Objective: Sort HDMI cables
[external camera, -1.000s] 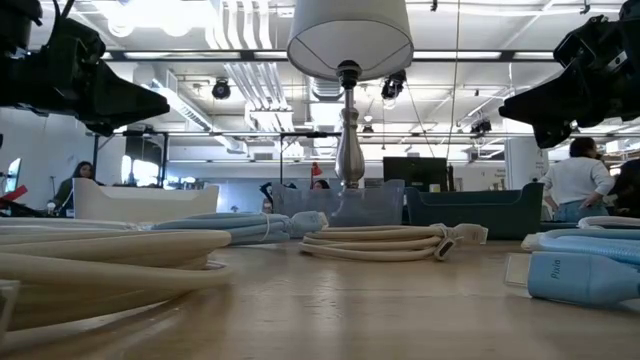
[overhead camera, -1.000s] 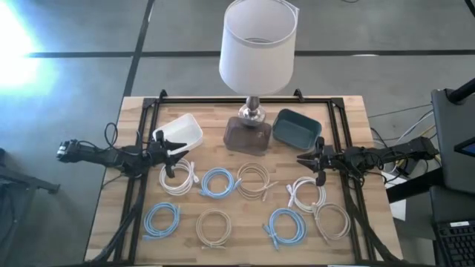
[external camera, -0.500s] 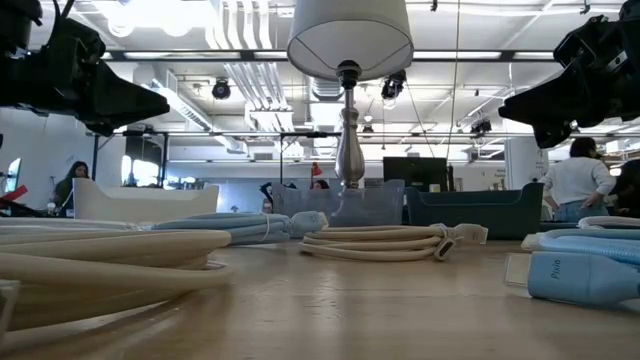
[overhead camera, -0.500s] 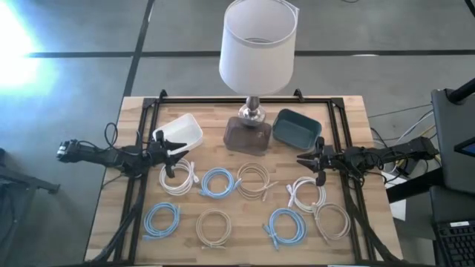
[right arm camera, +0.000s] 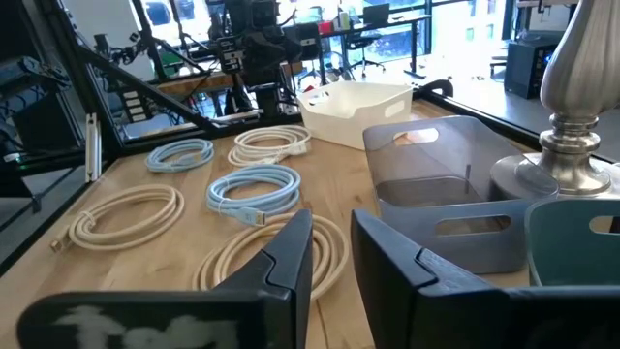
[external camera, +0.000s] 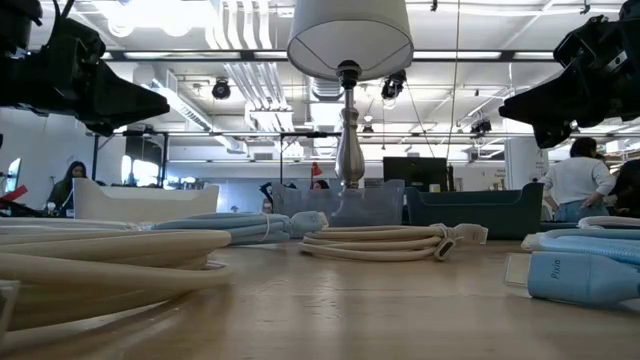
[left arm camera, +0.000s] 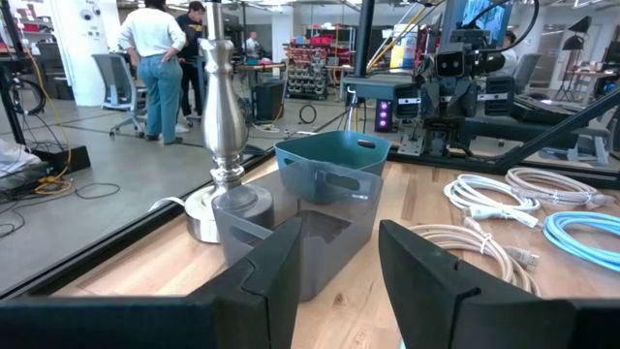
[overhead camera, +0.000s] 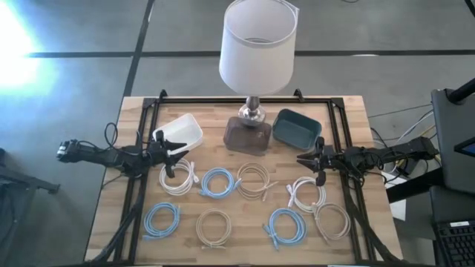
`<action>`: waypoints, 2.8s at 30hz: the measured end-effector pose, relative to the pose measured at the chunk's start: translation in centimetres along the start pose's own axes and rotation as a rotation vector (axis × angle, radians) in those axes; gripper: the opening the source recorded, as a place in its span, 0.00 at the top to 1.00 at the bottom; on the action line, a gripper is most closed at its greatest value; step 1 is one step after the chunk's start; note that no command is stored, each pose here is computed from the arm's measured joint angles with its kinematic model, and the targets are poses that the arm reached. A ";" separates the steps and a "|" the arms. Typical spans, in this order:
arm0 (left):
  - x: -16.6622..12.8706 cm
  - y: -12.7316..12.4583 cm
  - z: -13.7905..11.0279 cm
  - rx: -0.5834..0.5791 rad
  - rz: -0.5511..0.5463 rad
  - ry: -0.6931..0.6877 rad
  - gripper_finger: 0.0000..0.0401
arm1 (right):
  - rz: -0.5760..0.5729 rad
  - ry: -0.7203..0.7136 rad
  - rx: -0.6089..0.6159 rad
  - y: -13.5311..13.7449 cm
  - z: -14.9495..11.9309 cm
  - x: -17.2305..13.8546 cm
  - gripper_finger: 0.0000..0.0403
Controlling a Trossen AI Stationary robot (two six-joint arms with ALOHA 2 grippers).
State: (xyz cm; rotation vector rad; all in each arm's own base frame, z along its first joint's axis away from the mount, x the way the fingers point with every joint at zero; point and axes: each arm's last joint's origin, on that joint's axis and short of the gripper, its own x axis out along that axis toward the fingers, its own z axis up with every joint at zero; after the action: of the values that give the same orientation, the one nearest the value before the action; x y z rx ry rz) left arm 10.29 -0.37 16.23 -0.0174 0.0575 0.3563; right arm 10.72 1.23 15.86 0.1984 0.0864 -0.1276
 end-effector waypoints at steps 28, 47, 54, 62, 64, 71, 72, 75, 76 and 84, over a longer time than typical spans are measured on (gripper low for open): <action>0.0 0.0 0.0 0.036 0.000 -0.004 0.65 | 0.003 -0.039 0.066 0.1 0.4 0.0 0.82; 0.0 0.4 0.3 -0.161 0.131 -0.046 0.65 | -0.160 -0.418 -0.328 0.2 4.2 -0.9 0.82; 0.0 0.4 0.2 -0.162 0.144 -0.033 0.65 | -0.254 -0.413 -0.289 -0.1 4.2 -1.0 0.76; 0.2 0.1 0.0 -0.132 0.078 -0.007 0.64 | -0.266 -0.357 -0.233 -0.3 3.7 -0.2 0.61; 0.2 0.0 0.0 -0.143 0.051 0.004 0.64 | -0.268 -0.335 -0.205 -0.4 3.5 0.1 0.58; 0.7 -0.5 2.0 -0.212 -0.017 0.048 0.64 | -0.335 -0.303 -0.103 -0.7 3.0 1.0 0.53; 0.8 -0.7 2.3 -0.229 -0.026 0.073 0.64 | -0.335 -0.307 -0.092 -0.7 3.0 1.1 0.53; 1.3 -1.2 3.5 -0.273 -0.080 0.189 0.65 | -0.329 -0.317 -0.059 -0.7 3.1 1.3 0.52; 1.5 -1.5 3.8 -0.272 -0.097 0.242 0.65 | -0.327 -0.322 -0.050 -0.6 3.2 1.4 0.52; 4.1 -3.8 5.6 -0.204 -0.180 0.677 0.65 | -0.296 -0.291 0.078 -0.4 3.2 2.3 0.52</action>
State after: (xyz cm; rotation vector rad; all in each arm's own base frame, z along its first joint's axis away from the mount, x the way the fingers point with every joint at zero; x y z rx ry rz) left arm 15.80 -2.35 21.64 -0.3431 0.6858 0.1622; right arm 13.18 -0.03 18.72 0.2425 -0.1807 -0.4534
